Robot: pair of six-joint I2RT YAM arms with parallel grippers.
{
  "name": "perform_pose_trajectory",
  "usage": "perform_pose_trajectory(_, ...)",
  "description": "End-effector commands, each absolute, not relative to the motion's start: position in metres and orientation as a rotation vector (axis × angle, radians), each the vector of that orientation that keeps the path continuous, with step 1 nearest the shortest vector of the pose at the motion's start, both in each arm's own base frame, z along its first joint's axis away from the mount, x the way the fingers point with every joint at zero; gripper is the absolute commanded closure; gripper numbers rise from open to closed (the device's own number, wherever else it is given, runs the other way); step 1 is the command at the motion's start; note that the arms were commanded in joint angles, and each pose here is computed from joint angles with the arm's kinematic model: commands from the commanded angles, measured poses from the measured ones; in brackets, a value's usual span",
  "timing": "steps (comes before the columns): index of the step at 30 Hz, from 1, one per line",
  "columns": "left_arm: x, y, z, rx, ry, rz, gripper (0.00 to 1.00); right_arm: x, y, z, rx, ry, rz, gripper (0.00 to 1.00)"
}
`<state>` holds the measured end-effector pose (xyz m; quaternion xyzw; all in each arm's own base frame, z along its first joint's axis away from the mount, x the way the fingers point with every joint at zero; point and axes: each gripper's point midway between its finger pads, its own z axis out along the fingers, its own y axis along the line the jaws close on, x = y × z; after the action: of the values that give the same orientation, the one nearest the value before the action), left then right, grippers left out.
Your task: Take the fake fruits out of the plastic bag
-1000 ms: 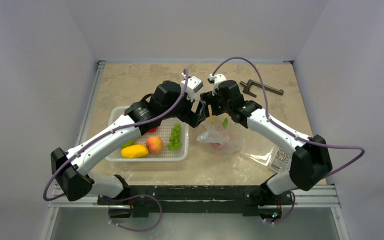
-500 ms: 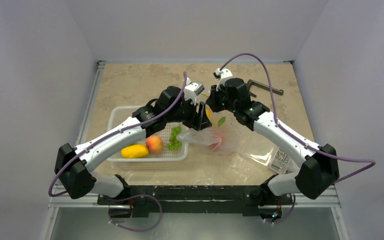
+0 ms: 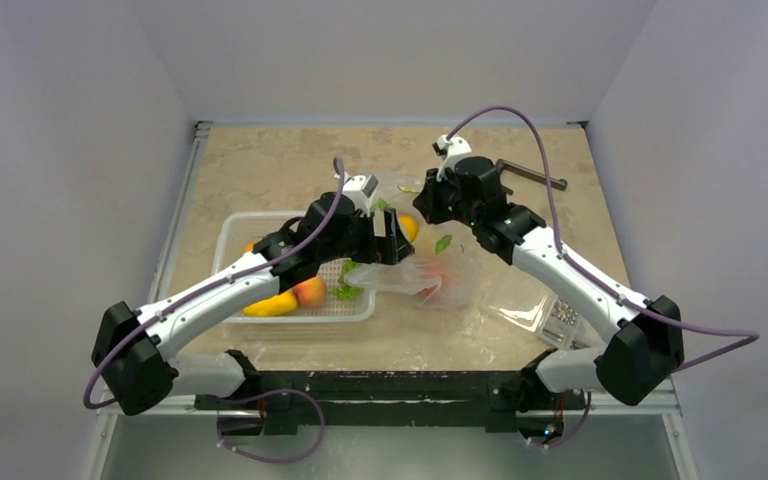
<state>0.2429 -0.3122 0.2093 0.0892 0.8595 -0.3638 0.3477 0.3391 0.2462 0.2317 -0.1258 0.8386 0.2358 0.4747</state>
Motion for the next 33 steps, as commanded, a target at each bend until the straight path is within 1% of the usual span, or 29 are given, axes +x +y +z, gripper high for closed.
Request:
perform_pose_trajectory(1, 0.264, -0.285, 0.234, 0.011, 2.136, -0.859, 0.00, 0.336, 0.246, 0.263, -0.274, 1.968, 0.620, 1.00)
perform_pose_trajectory(5, 0.273, -0.255, 0.248, -0.134, 2.134, -0.738, 0.00, 0.334, 0.245, 0.265, -0.256, 1.961, 0.630, 1.00)
perform_pose_trajectory(9, 0.273, -0.234, 0.248, -0.265, 2.172, -0.664, 0.00, 0.332, 0.248, 0.265, -0.262, 1.945, 0.657, 1.00)
perform_pose_trajectory(11, 0.271, -0.229, 0.250, -0.332, 2.170, -0.683, 0.00, 0.331, 0.248, 0.260, -0.262, 1.951, 0.660, 1.00)
perform_pose_trajectory(13, 0.272, -0.241, 0.255, -0.348, 2.168, -0.758, 0.02, 0.330, 0.249, 0.257, -0.267, 1.952, 0.671, 1.00)
perform_pose_trajectory(15, 0.269, -0.249, 0.252, -0.402, 2.225, -0.796, 0.03, 0.325, 0.254, 0.257, -0.276, 1.949, 0.715, 1.00)
perform_pose_trajectory(18, 0.267, -0.270, 0.242, -0.474, 2.290, -0.893, 0.07, 0.323, 0.251, 0.262, -0.279, 1.933, 0.712, 1.00)
perform_pose_trajectory(21, 0.267, -0.288, 0.230, -0.554, 2.345, -0.956, 0.08, 0.321, 0.250, 0.270, -0.282, 1.911, 0.715, 1.00)
perform_pose_trajectory(26, 0.256, -0.313, 0.213, -0.630, 2.415, -0.947, 0.09, 0.319, 0.249, 0.282, -0.275, 1.881, 0.730, 1.00)
perform_pose_trajectory(29, 0.251, -0.322, 0.198, -0.682, 2.440, -0.921, 0.11, 0.317, 0.247, 0.293, -0.267, 1.847, 0.740, 1.00)
perform_pose_trajectory(32, 0.255, -0.332, 0.185, -0.708, 2.443, -0.945, 0.19, 0.314, 0.245, 0.304, -0.261, 1.815, 0.749, 1.00)
perform_pose_trajectory(33, 0.259, -0.334, 0.183, -0.701, 2.433, -0.937, 0.23, 0.314, 0.244, 0.308, -0.259, 1.807, 0.749, 1.00)
